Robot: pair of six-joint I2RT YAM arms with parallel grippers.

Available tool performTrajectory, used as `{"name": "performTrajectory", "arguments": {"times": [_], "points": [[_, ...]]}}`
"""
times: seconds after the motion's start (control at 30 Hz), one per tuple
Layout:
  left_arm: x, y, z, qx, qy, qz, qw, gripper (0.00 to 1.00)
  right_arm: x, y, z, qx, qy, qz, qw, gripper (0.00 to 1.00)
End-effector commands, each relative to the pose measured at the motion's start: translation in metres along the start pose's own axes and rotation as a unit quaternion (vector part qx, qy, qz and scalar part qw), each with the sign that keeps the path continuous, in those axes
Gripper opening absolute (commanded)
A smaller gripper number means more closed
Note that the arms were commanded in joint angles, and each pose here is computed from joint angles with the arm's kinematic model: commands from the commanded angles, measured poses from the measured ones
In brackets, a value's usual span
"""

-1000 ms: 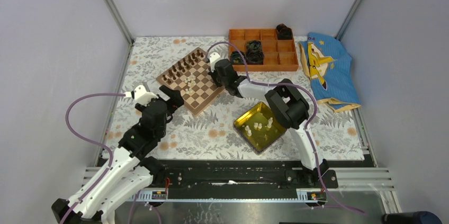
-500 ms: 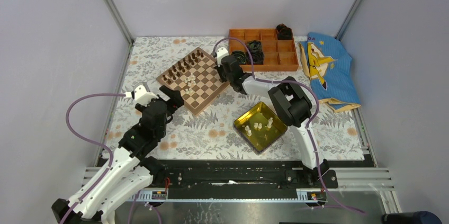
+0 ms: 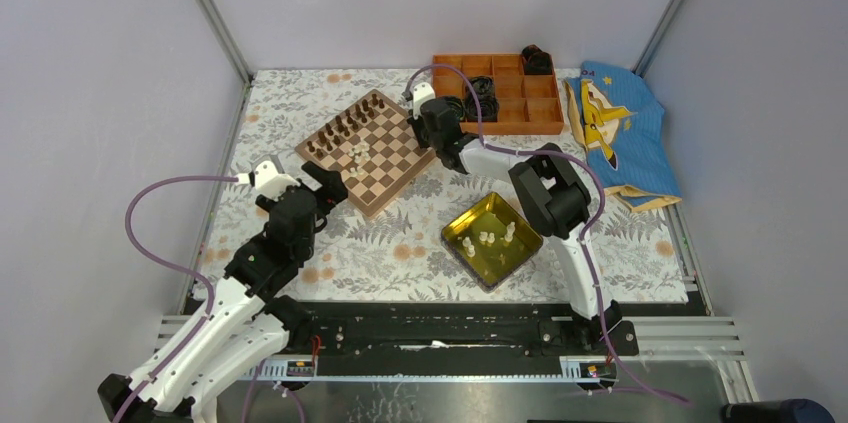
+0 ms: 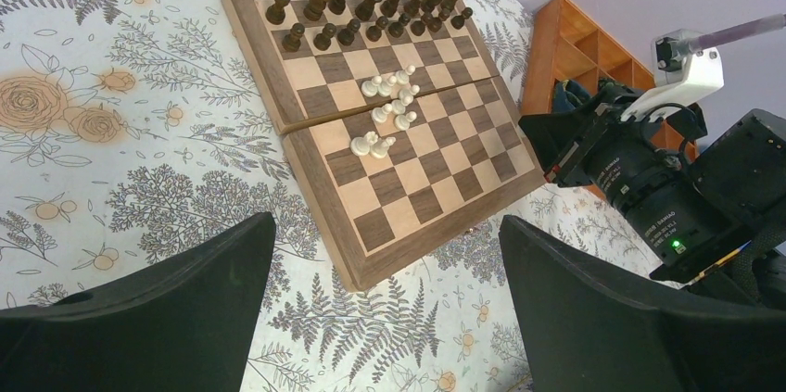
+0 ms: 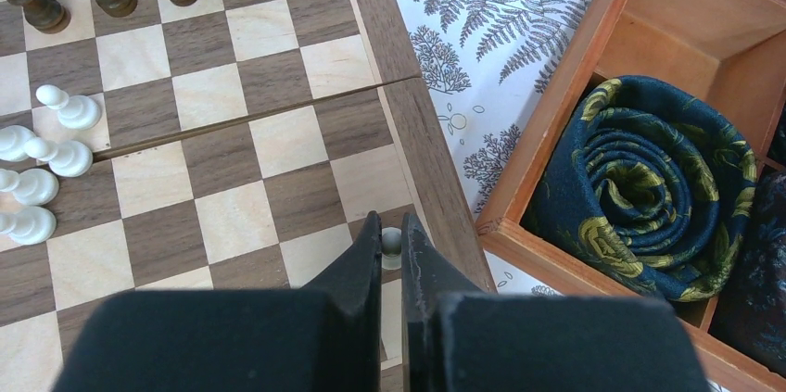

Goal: Set up the chess pieces on the board
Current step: Place the chess piece on the chessboard.

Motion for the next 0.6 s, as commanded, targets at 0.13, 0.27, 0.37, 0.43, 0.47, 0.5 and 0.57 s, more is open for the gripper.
{"name": "performTrajectory", "arguments": {"times": [0.13,0.27,0.37,0.43,0.47,0.5,0.57], "points": [[0.002,0.0,0.001,-0.001,0.003,-0.003,1.0,0.99,-0.016,-0.005,-0.001,-0.003,-0.016,-0.02,1.0,0.07],[0.002,0.0,0.001,-0.002,0.003,-0.003,1.0,0.99,-0.013,-0.008,-0.001,-0.004,-0.018,-0.015,1.0,0.12],[0.003,0.0,0.002,-0.002,0.003,-0.002,1.0,0.99,-0.01,-0.009,-0.003,-0.002,-0.02,-0.012,1.0,0.17],[0.003,0.0,0.002,-0.002,0.003,-0.002,1.0,0.99,-0.009,-0.009,-0.003,-0.002,-0.02,-0.011,1.0,0.21],[0.002,0.0,0.001,-0.002,0.004,-0.002,1.0,0.99,-0.009,-0.009,-0.003,-0.002,-0.02,-0.01,1.0,0.22],[0.002,0.0,0.001,-0.002,0.004,-0.002,1.0,0.99,-0.009,-0.009,-0.003,-0.002,-0.021,-0.01,1.0,0.24],[0.003,0.0,0.001,-0.001,0.004,-0.002,1.0,0.99,-0.007,-0.01,-0.003,-0.002,-0.022,-0.008,1.0,0.26]]}}
Point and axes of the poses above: each gripper's point midway between its finger pads, its own y axis back along the fingers, its own z axis along the line the jaws close on, x = y × z, the point moved 8 cm from there along y, back along the fingers, and after that the axes turned 7 degrees about -y, right-handed, at the moved point
